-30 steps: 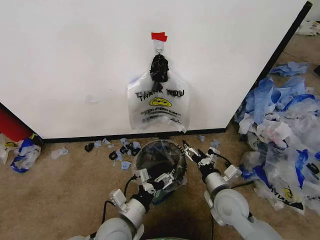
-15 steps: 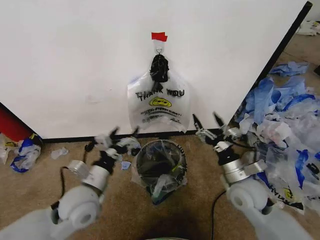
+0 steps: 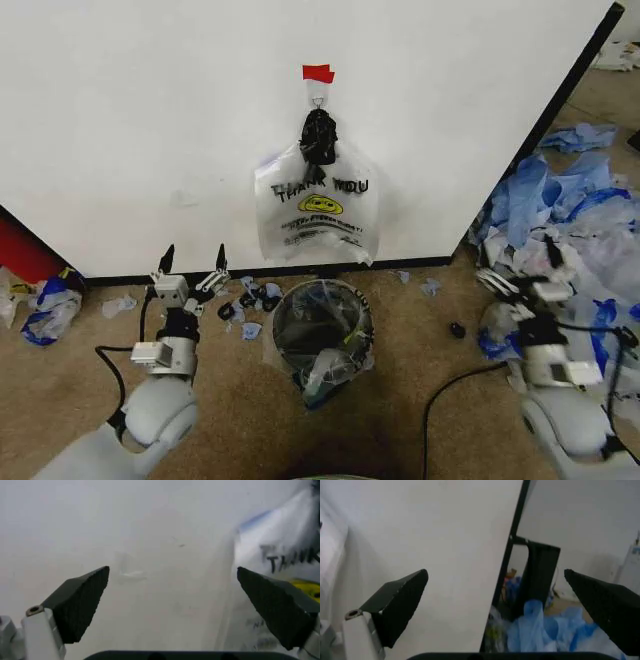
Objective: Pick up the garbage bag from the wall and place it over the trash bin.
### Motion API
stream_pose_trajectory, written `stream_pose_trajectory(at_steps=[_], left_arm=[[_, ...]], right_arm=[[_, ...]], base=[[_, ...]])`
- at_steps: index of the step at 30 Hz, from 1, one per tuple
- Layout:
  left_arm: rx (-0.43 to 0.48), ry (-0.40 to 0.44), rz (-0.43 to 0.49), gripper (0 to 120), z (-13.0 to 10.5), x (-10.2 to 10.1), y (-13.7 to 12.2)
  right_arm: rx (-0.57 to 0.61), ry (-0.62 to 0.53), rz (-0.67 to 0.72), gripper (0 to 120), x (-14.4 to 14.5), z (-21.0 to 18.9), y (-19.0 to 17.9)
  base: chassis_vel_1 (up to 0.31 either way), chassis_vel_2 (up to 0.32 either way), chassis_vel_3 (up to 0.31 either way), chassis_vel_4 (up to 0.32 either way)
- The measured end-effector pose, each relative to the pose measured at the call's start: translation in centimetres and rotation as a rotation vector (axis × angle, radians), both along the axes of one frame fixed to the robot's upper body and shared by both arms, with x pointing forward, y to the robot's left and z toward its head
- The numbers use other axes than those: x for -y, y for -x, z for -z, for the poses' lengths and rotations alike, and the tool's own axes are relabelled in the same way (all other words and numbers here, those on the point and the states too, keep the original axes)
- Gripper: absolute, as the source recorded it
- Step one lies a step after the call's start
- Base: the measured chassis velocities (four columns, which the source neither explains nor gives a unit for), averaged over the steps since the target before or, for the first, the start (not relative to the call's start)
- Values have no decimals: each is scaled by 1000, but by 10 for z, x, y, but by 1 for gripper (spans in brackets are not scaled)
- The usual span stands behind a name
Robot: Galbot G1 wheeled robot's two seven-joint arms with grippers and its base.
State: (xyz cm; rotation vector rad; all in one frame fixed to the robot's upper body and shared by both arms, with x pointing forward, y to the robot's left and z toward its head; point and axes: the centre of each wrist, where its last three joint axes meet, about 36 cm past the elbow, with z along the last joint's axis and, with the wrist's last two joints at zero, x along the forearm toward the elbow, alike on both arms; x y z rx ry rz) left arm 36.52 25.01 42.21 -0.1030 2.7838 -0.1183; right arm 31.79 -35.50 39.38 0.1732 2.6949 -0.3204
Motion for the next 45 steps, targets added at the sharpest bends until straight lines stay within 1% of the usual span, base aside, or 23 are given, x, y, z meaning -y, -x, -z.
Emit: stream_pose_trajectory(at_steps=[1, 3, 4, 5, 7, 9, 12, 19, 30, 45], left_arm=[[2, 7, -3, 100, 0, 1, 0], [7, 34, -14, 100, 6, 8, 2], [18, 52, -16, 100, 13, 14, 4], [23, 59, -17, 100, 17, 18, 5], [28, 81, -18, 100, 25, 27, 10], [27, 85, -18, 100, 26, 29, 11], [26, 98, -15, 100, 29, 34, 15], [20, 92, -9, 100, 31, 32, 21], [14, 88, 9, 100, 36, 30, 31], [15, 95, 14, 100, 36, 31, 32]], right_arm=[[-4, -6, 1, 100, -1, 2, 2], [-25, -58, -3, 100, -6, 15, 15], [-36, -104, -19, 100, -11, 25, 25], [-33, -117, -27, 100, -13, 29, 28], [-6, -134, -58, 100, -17, 35, 35], [-2, -135, -61, 100, -18, 35, 36], [44, -148, -106, 100, -27, 30, 40], [64, -135, -152, 100, -29, 24, 36], [59, -136, -212, 100, -31, 17, 23], [57, -138, -217, 100, -31, 16, 22]], base=[[0, 0, 0, 0], [0, 0, 0, 0], [0, 0, 0, 0], [0, 0, 0, 0], [0, 0, 0, 0], [0, 0, 0, 0], [0, 0, 0, 0], [0, 0, 0, 0], [0, 0, 0, 0], [0, 0, 0, 0]])
